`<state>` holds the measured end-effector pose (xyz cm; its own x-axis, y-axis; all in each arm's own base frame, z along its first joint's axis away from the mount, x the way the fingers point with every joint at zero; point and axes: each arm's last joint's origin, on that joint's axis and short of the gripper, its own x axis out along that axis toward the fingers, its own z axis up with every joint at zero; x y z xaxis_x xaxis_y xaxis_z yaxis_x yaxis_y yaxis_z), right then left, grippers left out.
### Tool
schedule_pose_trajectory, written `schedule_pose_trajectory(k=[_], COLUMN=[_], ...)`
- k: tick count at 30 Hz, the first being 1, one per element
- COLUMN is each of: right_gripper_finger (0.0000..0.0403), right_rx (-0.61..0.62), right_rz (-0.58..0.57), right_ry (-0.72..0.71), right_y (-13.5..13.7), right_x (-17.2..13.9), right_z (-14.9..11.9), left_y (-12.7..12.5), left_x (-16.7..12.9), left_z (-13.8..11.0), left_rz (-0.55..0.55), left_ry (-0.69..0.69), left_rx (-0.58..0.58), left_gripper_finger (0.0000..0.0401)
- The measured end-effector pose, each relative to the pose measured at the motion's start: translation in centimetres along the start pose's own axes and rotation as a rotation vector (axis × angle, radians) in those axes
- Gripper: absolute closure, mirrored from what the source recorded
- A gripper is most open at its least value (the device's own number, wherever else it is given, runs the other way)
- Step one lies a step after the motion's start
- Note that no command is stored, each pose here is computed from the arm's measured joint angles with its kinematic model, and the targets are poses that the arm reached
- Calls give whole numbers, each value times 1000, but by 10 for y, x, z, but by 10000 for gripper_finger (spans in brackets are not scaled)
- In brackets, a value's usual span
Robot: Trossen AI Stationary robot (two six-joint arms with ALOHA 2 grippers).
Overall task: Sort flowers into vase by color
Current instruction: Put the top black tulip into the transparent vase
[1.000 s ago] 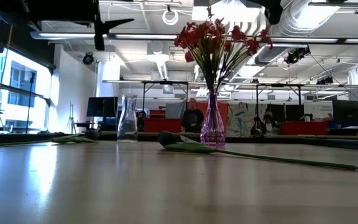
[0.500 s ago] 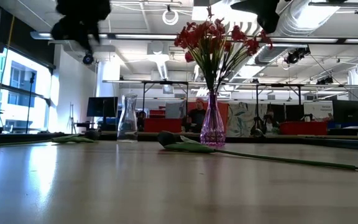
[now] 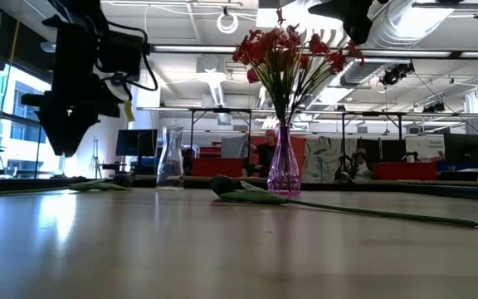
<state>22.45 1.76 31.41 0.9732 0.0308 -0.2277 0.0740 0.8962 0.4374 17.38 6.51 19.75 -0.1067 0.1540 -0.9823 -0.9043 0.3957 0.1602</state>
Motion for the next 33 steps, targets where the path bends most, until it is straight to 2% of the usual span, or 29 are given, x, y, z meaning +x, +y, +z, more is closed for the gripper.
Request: schedule_pose_trajectory(k=[4,6,9,14,20,33], right_gripper_finger=[156,156,156,156,156,156], right_rx=[-7,-7,-5,18,18,18], right_rz=[-1,-1,-1,-6,-32,-55], right_ry=[1,2,2,10,2,-11], right_y=[0,0,0,-1,-1,-2], right_x=[0,0,0,0,0,0], right_z=[0,0,0,-1,-1,-1], left_y=[7,8,13,15,11,16], left_x=[9,14,23,37,52,66], left_z=[19,28,37,44,51,60], left_rz=[-23,-51,-26,30,42,54], left_ry=[-56,-53,-26,37,71,109], left_rx=[-52,-48,-42,22,63,83], left_gripper_finger=[293,295,299,300,300,300])
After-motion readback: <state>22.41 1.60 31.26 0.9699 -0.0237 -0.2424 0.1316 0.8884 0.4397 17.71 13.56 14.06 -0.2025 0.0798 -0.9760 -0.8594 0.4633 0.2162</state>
